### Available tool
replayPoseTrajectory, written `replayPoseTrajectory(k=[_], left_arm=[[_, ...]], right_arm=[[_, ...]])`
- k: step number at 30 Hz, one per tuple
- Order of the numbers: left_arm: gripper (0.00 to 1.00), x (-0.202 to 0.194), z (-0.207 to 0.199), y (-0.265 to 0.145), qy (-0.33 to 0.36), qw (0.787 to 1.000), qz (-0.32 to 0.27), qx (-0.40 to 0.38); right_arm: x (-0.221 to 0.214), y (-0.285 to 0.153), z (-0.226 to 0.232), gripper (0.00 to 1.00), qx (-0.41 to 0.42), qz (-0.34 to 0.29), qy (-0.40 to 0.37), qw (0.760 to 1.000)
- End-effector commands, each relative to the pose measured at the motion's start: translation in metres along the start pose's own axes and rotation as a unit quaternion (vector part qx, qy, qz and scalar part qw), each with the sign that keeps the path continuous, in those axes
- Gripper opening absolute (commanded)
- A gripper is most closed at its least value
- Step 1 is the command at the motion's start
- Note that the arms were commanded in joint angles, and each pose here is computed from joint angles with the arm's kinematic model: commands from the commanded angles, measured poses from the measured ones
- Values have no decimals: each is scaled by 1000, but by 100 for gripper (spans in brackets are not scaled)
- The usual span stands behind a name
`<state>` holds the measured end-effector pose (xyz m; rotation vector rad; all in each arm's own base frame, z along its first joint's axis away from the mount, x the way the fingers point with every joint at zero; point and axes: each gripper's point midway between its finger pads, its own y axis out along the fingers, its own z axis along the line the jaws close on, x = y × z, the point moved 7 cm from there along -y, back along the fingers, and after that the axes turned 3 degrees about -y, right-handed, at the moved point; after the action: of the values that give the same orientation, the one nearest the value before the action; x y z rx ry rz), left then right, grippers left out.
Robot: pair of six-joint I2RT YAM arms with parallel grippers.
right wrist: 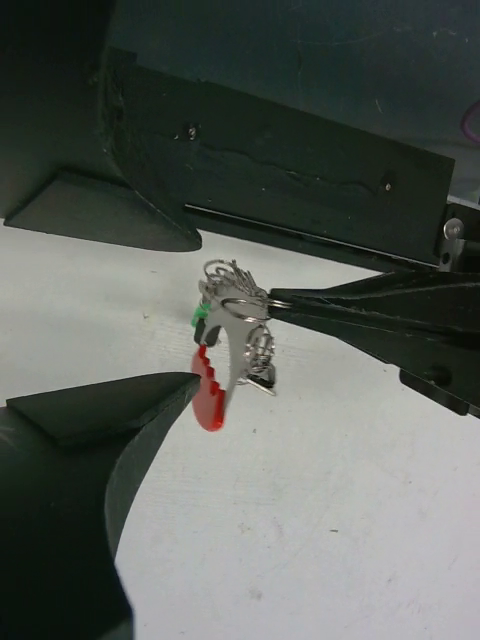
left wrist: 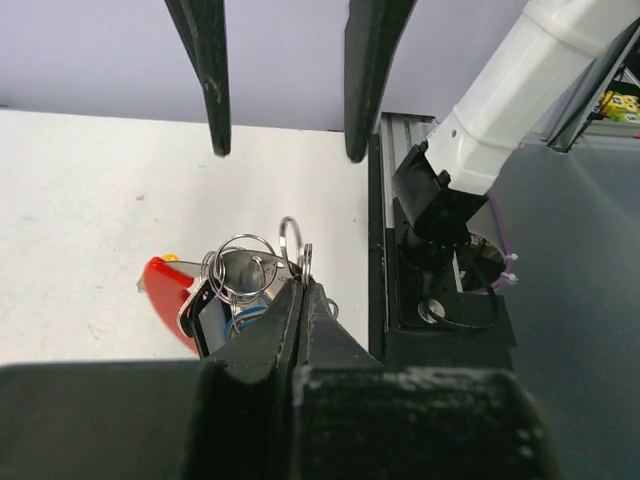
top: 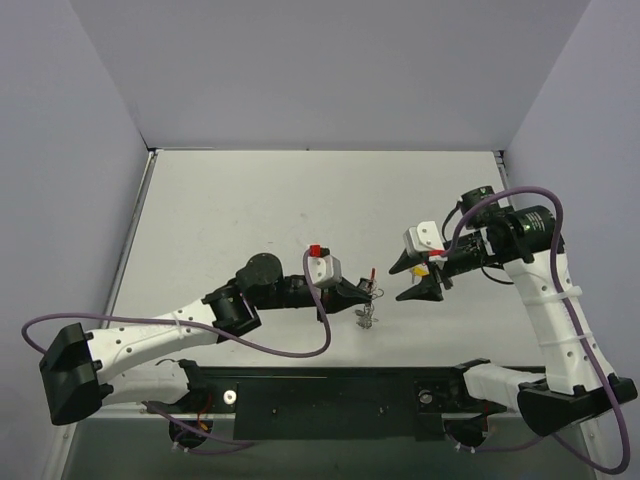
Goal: Put the keys on the keyring
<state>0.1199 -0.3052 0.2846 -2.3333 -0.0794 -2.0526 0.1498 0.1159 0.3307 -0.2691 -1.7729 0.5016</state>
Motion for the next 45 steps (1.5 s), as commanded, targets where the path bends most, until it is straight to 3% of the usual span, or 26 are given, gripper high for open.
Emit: replayPoseTrajectory(k=[1,4,18,45], left_arm=[[0,28,-3,10,53,993,-96,35],[0,27,-3,9,51,990,-115,61],[0,24,0,13,28,982,-159,94],[0,23,-6,18,12,980,-181,77]], right_arm=[[9,3,26,38,73,-16,83,994],[9,6,26,28,82,-26,98,991],[1,21,29,23,92,-38,124,987],[-3,22,9,27,92,-32,145,985]])
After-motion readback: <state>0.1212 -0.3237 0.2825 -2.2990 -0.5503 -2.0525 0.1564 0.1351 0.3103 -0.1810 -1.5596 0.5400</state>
